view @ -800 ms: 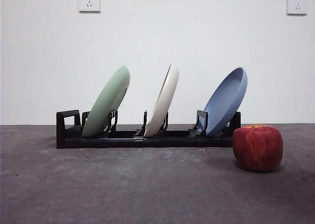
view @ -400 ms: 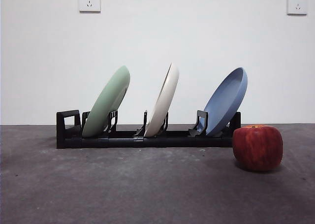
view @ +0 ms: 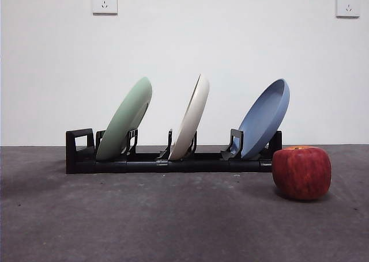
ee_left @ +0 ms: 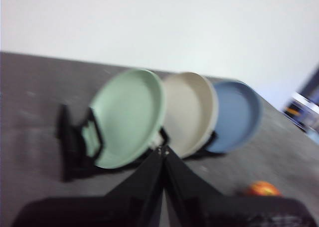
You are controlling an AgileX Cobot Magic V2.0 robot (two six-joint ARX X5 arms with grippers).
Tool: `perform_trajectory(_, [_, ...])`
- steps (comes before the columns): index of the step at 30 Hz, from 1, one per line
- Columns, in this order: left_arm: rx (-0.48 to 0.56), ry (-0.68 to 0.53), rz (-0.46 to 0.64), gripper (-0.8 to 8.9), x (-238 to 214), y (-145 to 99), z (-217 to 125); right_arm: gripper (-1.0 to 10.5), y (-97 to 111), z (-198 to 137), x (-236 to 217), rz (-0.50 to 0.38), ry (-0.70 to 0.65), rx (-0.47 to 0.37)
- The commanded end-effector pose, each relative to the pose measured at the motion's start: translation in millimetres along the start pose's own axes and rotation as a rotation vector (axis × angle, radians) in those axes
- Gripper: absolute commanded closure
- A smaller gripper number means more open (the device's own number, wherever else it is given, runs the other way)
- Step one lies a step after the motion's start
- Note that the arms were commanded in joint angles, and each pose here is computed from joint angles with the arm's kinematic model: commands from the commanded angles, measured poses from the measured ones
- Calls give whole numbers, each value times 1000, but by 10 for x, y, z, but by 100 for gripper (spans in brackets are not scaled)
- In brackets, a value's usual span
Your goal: Take the green plate from the plate rack,put the plate on the table,take the apple from the table,put the apple in the plate
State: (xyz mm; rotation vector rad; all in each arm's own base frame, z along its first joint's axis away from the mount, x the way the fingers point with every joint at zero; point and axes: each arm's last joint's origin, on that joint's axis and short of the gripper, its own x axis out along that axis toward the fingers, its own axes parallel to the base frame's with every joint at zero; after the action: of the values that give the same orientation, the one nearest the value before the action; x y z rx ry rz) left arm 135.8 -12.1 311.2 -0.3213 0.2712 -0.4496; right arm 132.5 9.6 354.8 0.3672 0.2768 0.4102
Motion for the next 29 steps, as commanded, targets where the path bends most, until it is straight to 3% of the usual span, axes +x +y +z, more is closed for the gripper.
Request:
perform_trajectory(1, [-36,78,-62,818,73,-48,229,956,58,217,119,138,91,13])
perform_trajectory(6, [-34,226,-114,818,242,-117,581,949,118,462,383,207,258,-10])
perform_trajectory(14, [35,424,-148,817,581,-176,866,934,257,575,827,114,464,-110])
perform_trajectory(17, [50,448,-133,798,686,-188,898,789,299,597,943,50,486,-137])
perform_trajectory(21, [96,447,-76,502,812,-235,901,464,350,655,1054,32,480,-157])
perform_trajectory(29, [117,496,-44,499,1406,-363,1027,460,400,676,1151,48,461,-177])
